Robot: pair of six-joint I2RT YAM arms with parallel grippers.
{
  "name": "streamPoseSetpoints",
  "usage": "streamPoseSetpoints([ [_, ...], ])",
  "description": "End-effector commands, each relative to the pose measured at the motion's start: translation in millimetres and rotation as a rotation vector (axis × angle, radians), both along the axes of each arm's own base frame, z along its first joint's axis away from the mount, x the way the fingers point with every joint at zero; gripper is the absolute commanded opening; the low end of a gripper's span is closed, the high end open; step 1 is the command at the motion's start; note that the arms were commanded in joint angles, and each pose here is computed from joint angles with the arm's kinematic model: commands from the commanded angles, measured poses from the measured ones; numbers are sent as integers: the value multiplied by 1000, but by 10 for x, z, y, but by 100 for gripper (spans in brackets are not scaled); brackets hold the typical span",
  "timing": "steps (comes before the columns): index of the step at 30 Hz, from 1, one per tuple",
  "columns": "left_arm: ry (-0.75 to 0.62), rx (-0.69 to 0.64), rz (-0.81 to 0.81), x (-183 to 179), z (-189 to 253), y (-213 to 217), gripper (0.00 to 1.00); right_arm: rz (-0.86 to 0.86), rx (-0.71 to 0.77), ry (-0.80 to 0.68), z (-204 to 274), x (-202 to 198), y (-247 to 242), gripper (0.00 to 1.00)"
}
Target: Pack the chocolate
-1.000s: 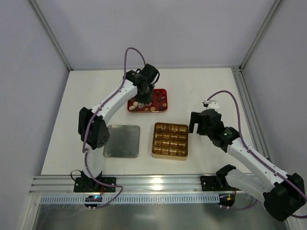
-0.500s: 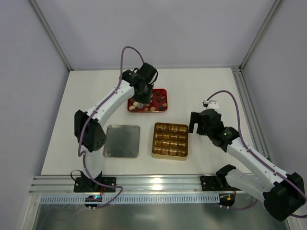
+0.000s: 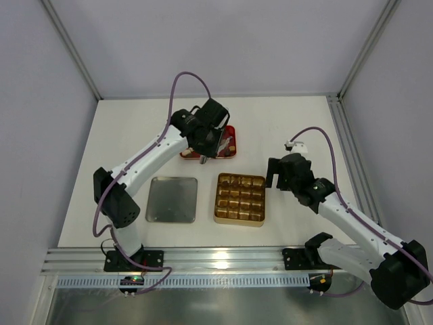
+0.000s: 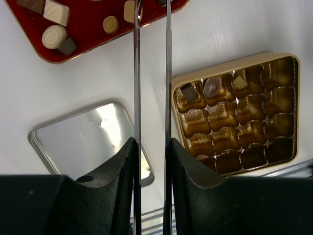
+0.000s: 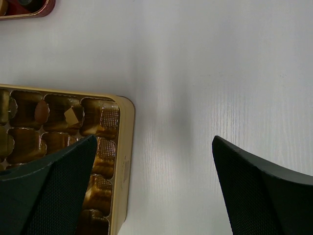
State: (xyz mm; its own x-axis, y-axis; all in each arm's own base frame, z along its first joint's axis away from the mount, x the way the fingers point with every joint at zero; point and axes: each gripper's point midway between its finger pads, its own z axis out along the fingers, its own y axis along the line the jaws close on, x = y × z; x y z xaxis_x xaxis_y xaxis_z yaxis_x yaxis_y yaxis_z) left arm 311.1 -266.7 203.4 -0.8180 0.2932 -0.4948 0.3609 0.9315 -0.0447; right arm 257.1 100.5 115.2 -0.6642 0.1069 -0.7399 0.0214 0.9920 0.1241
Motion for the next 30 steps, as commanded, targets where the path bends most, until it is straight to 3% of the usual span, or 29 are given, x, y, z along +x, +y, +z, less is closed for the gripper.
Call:
streamPoseSetpoints([
  [1, -56, -80, -20, -158, 276, -110, 25, -24, 25, -68, 214, 158, 36, 99],
  [30, -5, -137, -214, -1330, 159, -858, 25, -128, 73, -72, 301, 288, -302, 100],
])
